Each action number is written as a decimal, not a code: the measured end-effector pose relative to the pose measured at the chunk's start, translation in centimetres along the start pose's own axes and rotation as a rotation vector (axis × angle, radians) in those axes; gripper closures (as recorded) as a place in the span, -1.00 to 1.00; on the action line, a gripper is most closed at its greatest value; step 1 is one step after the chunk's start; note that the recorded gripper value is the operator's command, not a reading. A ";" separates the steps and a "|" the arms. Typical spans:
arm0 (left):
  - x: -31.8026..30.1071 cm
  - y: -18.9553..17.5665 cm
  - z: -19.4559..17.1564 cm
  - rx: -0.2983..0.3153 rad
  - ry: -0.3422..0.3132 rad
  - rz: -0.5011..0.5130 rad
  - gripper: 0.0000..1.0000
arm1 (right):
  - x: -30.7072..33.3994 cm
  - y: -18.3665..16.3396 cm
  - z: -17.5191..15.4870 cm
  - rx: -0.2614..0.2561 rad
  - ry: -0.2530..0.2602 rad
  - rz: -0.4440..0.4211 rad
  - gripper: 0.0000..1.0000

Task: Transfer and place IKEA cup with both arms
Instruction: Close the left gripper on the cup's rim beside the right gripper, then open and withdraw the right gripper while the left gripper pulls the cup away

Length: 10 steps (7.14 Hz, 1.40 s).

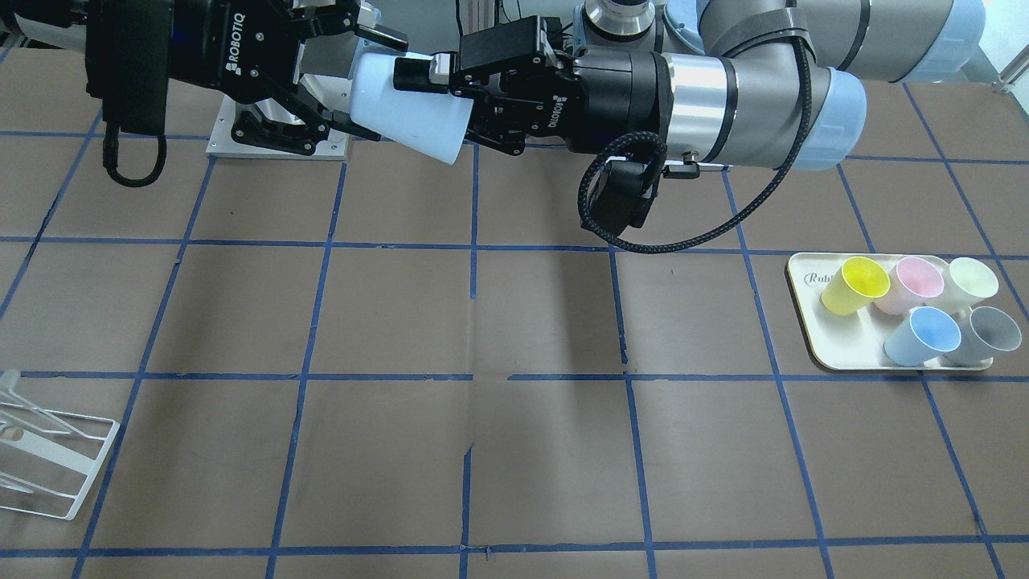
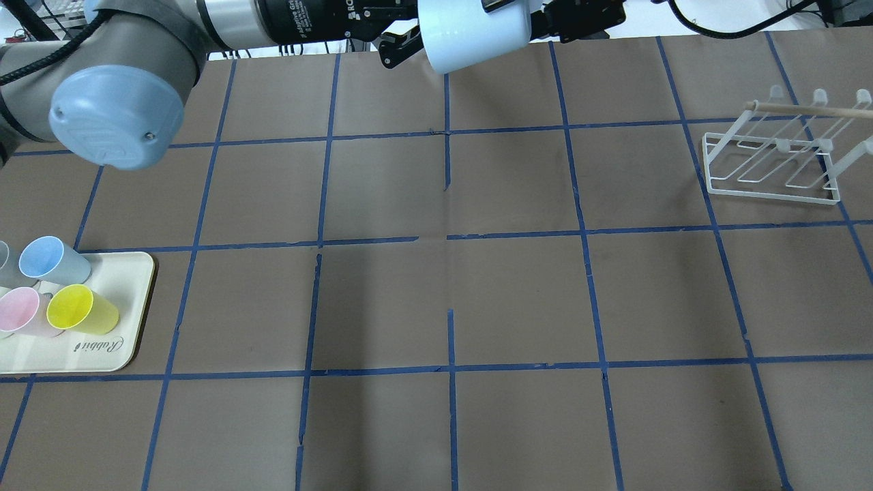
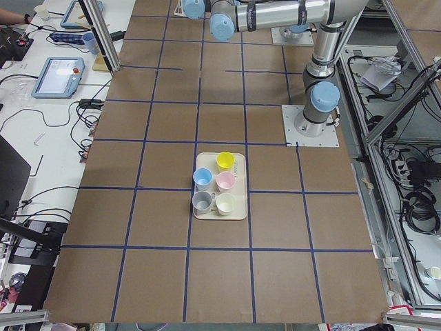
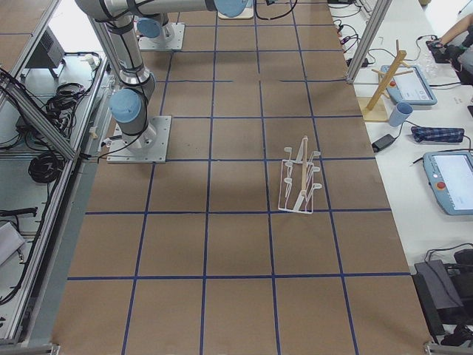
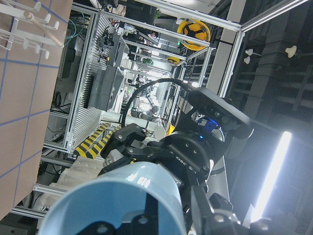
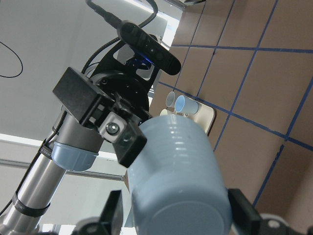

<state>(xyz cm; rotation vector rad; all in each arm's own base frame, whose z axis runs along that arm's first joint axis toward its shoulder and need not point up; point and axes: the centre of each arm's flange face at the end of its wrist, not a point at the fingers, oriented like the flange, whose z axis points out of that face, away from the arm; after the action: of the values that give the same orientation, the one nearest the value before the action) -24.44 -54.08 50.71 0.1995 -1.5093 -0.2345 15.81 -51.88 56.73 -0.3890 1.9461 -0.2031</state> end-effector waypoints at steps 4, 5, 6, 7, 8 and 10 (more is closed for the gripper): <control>0.2 0.1 0.0 0.000 0.000 -0.001 0.35 | -0.7 0.5 -0.5 -0.019 0.038 -0.012 -1.00; 0.2 0.0 -0.2 0.003 -0.001 -0.005 0.38 | -0.7 0.6 -1.1 -0.054 0.096 -0.021 -1.00; 0.3 -0.2 -0.6 0.011 -0.004 -0.015 0.57 | -0.6 0.6 -2.6 -0.101 0.190 -0.034 -1.00; 0.3 -0.5 -1.4 0.028 -0.016 -0.029 1.00 | -0.3 0.7 -4.4 -0.148 0.297 -0.029 -1.00; 0.2 -1.1 -3.0 0.063 -0.039 -0.045 1.00 | 0.3 1.1 -6.2 -0.198 0.419 0.003 -1.00; -0.1 -2.8 -7.9 0.171 -0.109 -0.065 1.00 | 2.3 1.5 -9.3 -0.283 0.769 0.119 -1.00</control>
<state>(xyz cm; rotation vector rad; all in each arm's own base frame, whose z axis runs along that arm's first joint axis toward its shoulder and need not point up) -16.65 -56.86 49.42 0.3777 -1.6331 -0.1708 6.15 -51.65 57.99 -0.4122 2.7632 0.0127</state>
